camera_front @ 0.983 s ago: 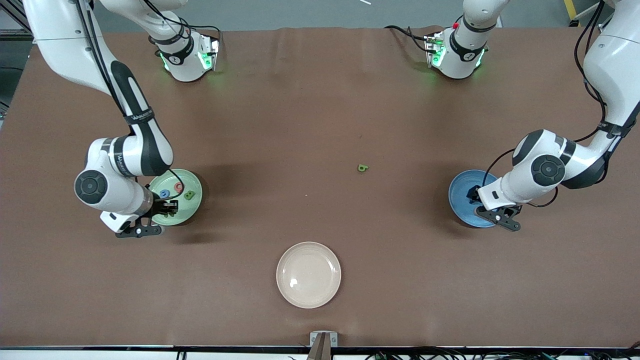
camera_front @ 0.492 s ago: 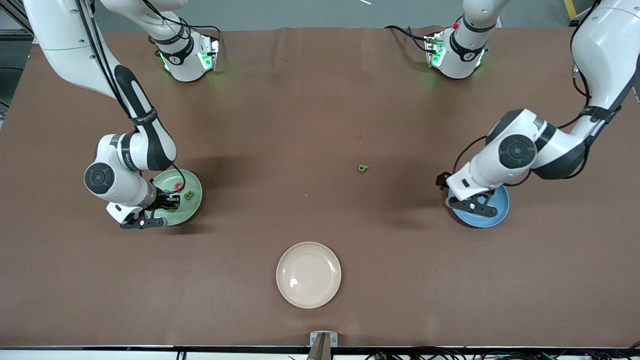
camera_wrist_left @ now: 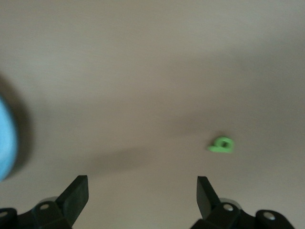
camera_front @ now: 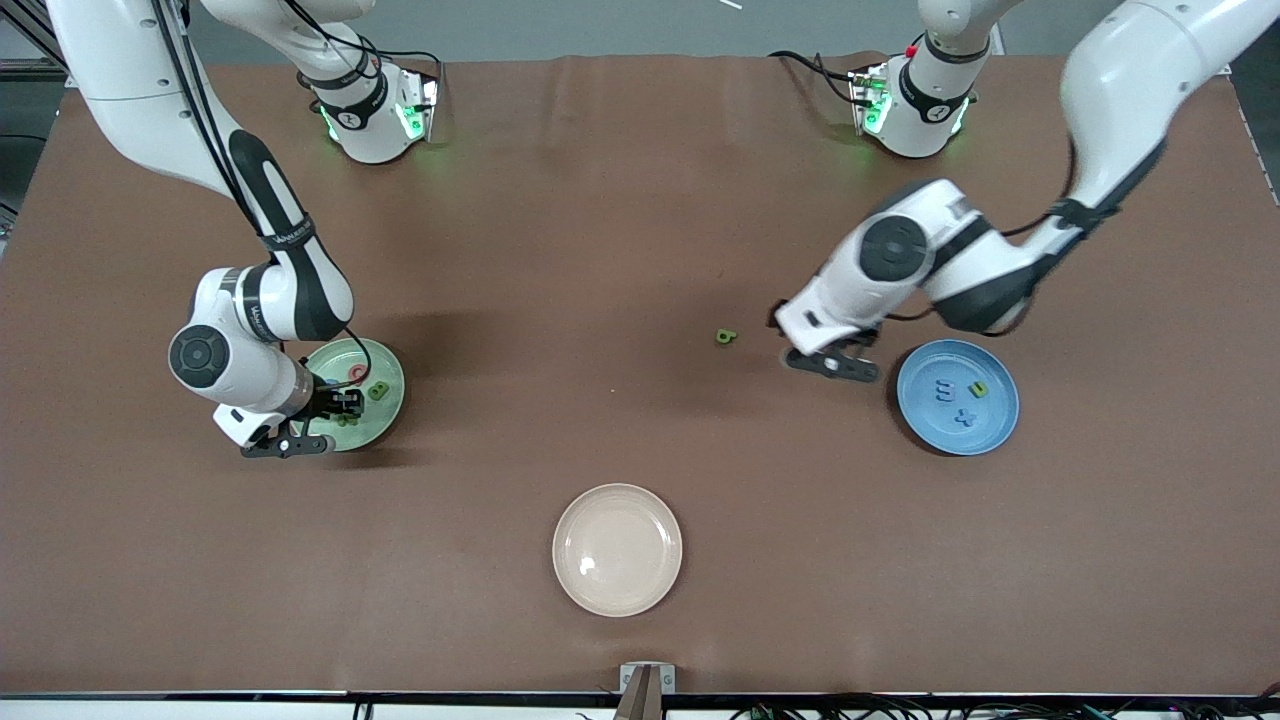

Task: Sort upper and lower case letters into plates
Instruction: 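Release the N on the green plate while the left gripper reaches g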

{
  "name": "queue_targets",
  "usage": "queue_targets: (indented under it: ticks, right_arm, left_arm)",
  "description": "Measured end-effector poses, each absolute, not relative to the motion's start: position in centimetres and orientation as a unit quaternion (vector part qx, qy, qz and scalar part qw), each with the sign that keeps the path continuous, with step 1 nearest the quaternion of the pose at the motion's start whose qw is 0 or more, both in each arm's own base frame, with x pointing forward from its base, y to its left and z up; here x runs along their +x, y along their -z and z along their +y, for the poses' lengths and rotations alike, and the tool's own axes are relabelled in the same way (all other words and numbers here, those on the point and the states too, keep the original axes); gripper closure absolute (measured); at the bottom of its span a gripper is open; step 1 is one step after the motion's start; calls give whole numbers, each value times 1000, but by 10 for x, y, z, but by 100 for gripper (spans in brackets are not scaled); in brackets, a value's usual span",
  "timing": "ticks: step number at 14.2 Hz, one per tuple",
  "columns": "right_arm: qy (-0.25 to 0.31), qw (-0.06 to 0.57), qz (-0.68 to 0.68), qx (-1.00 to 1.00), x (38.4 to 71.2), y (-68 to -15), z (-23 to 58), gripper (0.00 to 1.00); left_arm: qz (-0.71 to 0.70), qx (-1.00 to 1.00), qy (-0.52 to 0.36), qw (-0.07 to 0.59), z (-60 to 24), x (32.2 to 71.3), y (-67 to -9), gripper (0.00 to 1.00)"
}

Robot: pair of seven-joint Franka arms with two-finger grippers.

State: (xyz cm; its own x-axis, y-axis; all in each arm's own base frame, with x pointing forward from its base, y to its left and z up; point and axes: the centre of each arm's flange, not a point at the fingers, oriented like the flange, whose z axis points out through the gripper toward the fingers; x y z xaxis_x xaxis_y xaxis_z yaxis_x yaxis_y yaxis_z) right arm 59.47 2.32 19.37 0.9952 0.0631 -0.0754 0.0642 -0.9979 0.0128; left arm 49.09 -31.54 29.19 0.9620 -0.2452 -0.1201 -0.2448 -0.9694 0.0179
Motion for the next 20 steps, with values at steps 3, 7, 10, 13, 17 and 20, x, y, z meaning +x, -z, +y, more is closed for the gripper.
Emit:
queue_targets:
  ticks: [3,7,10,13,17,20]
  right_arm:
    - [31,7,32,999,599,-198,24,4]
    - [28,7,31,999,602,-201,23,0]
    - [28,7,31,999,602,-201,24,0]
    - [36,6,32,999,609,-211,26,0]
    - [66,7,4,998,629,-248,38,0]
    - [65,10,-18,998,635,-263,67,0]
  left_arm:
    - [-141,989,49,9,-363,469,-268,0]
    - [-130,991,30,23,-393,455,-231,0]
    - [-134,990,25,19,-401,449,-208,0]
    - [-136,990,24,9,-400,447,-193,0]
    - [-117,993,29,-4,-387,454,-180,0]
    - [-108,994,34,-5,-385,454,-174,0]
